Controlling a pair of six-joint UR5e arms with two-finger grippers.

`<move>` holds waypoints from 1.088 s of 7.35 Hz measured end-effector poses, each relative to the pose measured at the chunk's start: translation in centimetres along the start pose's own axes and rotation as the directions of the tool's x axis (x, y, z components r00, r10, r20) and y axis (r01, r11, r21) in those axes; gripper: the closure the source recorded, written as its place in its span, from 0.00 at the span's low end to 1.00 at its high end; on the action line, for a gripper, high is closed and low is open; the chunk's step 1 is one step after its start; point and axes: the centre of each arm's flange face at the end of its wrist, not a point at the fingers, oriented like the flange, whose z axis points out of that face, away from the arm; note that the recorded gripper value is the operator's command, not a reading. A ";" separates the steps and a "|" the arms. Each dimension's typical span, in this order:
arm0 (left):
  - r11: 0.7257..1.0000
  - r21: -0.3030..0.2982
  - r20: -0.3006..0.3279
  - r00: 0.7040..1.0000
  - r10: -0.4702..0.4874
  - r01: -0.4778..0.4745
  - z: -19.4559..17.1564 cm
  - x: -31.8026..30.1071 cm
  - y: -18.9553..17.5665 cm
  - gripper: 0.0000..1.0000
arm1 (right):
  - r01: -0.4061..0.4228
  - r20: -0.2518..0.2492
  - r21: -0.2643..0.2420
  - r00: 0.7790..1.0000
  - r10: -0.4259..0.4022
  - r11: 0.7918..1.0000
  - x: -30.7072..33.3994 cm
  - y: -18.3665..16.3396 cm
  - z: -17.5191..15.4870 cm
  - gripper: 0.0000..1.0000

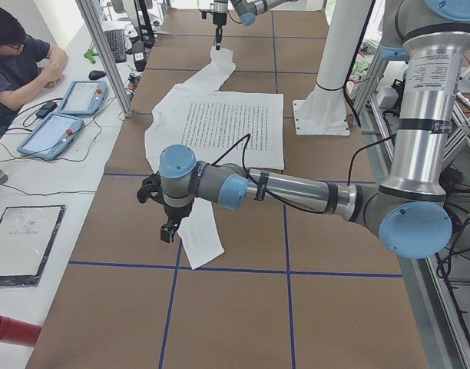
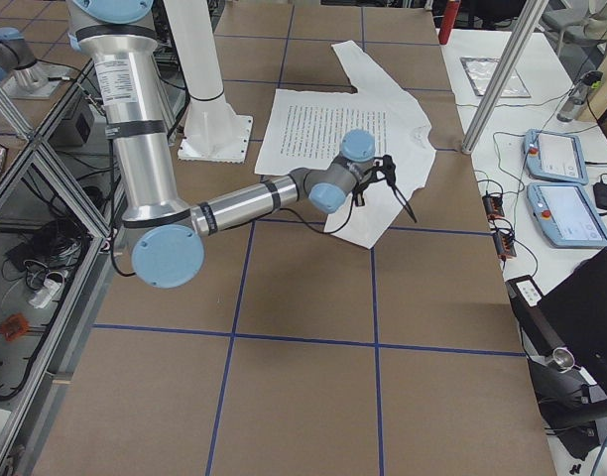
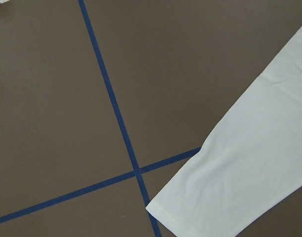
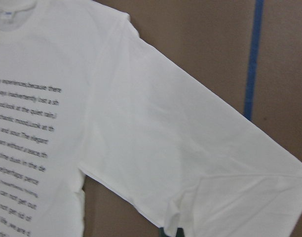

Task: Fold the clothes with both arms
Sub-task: 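Carry the sleeve with the right gripper across the shirt chest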

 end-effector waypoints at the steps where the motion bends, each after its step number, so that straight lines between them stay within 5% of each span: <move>1: 1.000 -0.002 0.000 1.000 -0.003 0.003 0.1 -0.1 0.1 0.00 | -0.035 0.054 0.016 0.998 0.034 0.999 -6.7 -3.3 0.0 1.00; 5: 0.999 -0.012 0.001 1.000 -0.029 0.029 0.5 -0.6 0.5 0.00 | 0.023 0.163 0.081 0.986 -0.036 0.996 -34.9 -12.3 4.6 1.00; 8: 0.999 -0.025 0.001 0.999 -0.043 0.043 1.1 -1.2 0.8 0.00 | 0.078 0.110 0.098 0.990 -0.089 0.992 -45.8 -7.6 13.9 1.00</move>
